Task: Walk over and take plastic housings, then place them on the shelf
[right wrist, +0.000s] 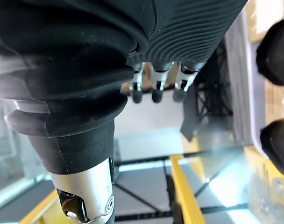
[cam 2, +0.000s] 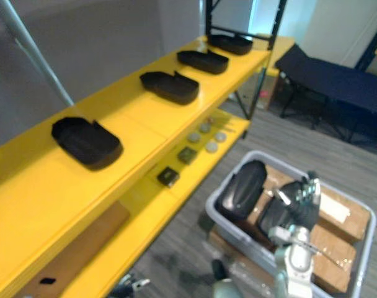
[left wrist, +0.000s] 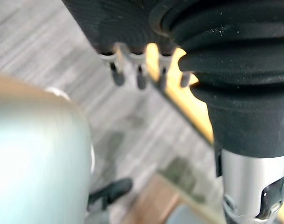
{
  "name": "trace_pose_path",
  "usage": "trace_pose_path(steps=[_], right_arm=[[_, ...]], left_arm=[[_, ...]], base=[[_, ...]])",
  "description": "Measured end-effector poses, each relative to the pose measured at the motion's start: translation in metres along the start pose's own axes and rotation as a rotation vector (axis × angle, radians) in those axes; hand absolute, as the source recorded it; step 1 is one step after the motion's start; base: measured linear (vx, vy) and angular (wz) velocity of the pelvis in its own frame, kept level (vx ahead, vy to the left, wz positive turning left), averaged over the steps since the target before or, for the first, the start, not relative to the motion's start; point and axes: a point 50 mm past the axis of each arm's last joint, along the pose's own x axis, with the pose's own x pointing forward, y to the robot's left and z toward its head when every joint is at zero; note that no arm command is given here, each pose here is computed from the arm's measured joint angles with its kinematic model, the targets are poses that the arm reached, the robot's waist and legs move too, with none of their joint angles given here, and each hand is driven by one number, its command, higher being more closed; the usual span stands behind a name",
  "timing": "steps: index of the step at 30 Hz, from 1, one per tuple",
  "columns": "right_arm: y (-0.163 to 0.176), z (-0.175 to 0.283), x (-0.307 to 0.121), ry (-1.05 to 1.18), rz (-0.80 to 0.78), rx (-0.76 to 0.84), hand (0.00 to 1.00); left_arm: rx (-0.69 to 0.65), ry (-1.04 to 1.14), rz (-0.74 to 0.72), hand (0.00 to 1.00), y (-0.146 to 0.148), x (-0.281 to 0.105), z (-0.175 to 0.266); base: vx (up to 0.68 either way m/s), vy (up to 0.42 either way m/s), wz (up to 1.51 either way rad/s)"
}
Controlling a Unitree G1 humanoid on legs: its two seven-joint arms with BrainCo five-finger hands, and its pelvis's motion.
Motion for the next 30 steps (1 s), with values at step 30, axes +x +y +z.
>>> trace_pose_path(steps=[30], right_arm=[[0.047, -0.048, -0.032, 0.226, -0.068, 0.157, 0.0]], left_arm=[[0.031, -0.067, 0.136, 0.0, 0.008, 0.005, 0.027]], base=[[-0.09, -0.038, -0.32]])
